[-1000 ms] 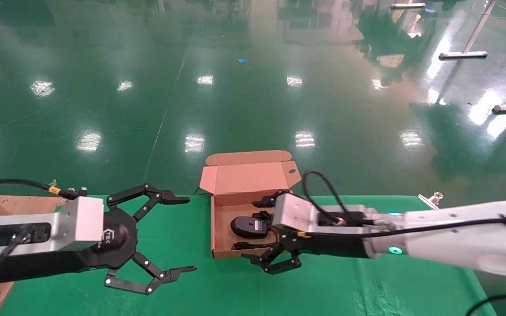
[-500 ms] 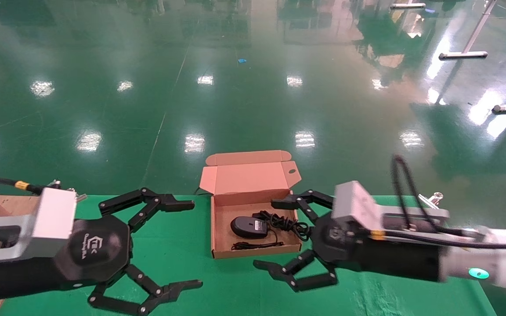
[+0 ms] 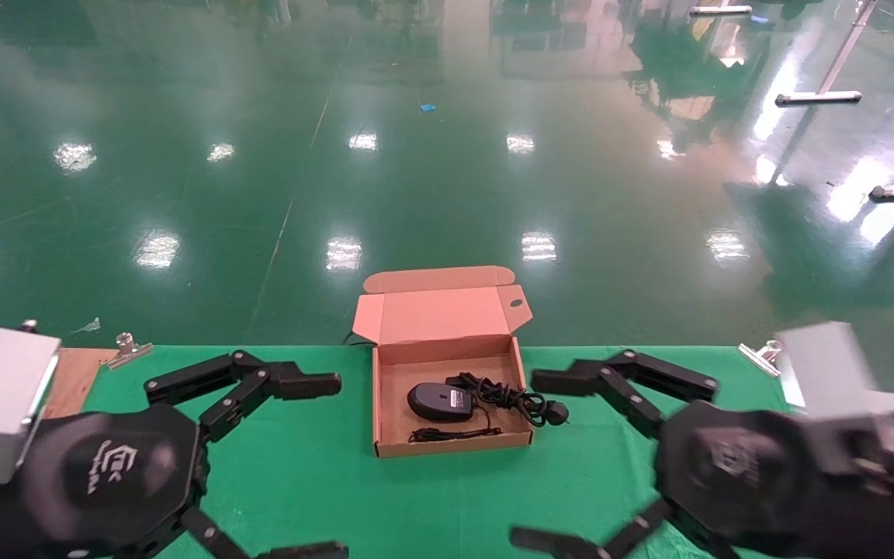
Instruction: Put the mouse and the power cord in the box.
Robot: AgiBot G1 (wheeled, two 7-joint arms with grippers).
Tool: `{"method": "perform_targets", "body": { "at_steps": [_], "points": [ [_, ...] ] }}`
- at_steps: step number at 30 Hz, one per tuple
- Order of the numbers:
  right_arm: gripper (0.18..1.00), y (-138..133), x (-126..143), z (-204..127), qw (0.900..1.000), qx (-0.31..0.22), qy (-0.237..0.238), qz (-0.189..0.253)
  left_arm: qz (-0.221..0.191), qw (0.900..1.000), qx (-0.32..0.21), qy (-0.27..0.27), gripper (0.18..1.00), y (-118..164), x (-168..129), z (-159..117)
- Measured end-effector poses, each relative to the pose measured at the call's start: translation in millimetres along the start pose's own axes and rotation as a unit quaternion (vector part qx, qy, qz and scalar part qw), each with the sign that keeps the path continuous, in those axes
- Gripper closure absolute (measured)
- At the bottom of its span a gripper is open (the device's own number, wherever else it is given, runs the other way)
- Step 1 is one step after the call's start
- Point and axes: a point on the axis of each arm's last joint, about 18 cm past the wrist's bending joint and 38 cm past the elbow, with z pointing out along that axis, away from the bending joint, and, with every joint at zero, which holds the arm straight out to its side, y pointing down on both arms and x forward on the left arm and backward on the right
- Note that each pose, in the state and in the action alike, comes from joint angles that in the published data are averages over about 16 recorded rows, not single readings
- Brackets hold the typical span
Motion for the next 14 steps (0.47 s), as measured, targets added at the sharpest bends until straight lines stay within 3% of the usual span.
{"method": "perform_targets", "body": {
  "at_steps": [14],
  "points": [
    [0.178,-23.3,-25.7,-23.5,1.0,0.017,-0.027,0.002,-0.023,0.9995,0.017,0.014,0.184,-9.3,13.3,-4.4]
  ]
}}
